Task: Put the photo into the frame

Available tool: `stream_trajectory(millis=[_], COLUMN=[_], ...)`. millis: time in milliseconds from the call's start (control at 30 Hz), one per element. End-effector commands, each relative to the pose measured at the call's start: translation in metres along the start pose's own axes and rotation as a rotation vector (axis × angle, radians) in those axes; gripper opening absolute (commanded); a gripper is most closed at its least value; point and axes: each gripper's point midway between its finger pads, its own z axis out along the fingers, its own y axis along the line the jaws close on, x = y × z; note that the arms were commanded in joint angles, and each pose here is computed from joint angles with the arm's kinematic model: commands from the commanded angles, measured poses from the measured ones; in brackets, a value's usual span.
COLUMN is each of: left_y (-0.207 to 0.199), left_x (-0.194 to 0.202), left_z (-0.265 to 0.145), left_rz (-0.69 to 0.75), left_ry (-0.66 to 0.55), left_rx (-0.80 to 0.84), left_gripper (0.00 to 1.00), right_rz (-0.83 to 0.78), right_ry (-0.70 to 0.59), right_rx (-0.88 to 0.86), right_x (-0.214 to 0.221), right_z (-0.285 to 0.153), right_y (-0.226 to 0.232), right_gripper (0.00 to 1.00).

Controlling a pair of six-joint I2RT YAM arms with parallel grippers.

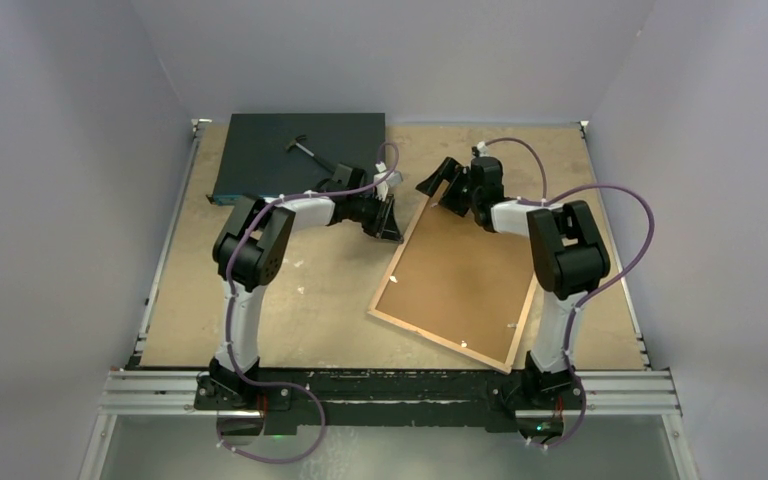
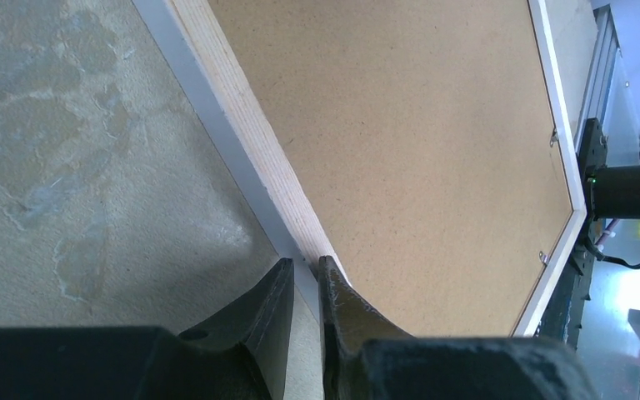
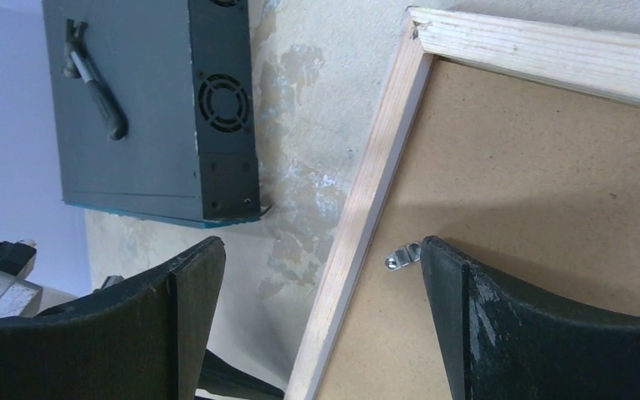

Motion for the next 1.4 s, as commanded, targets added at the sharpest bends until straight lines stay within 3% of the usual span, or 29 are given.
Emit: stream_trajectory(millis=[0,1367], left_y=[-0.001,-0.005], left_x=[0.008,0.006], left_z=[0.002,0.001], left_rz=[0.021,0.035], left_ry=[0.015,0.016], left_rx=[0.013,0.028], left_gripper=[0.15,0.11], right_rz=[0.052,-0.009], right_ry=[0.055,0.2], right_rx=[-0.032,-0.192], right_x=[0.013,0.03], right_z=[0.003,0.015], right_y=[0.005,0.031], right_gripper=[0.9,0.87])
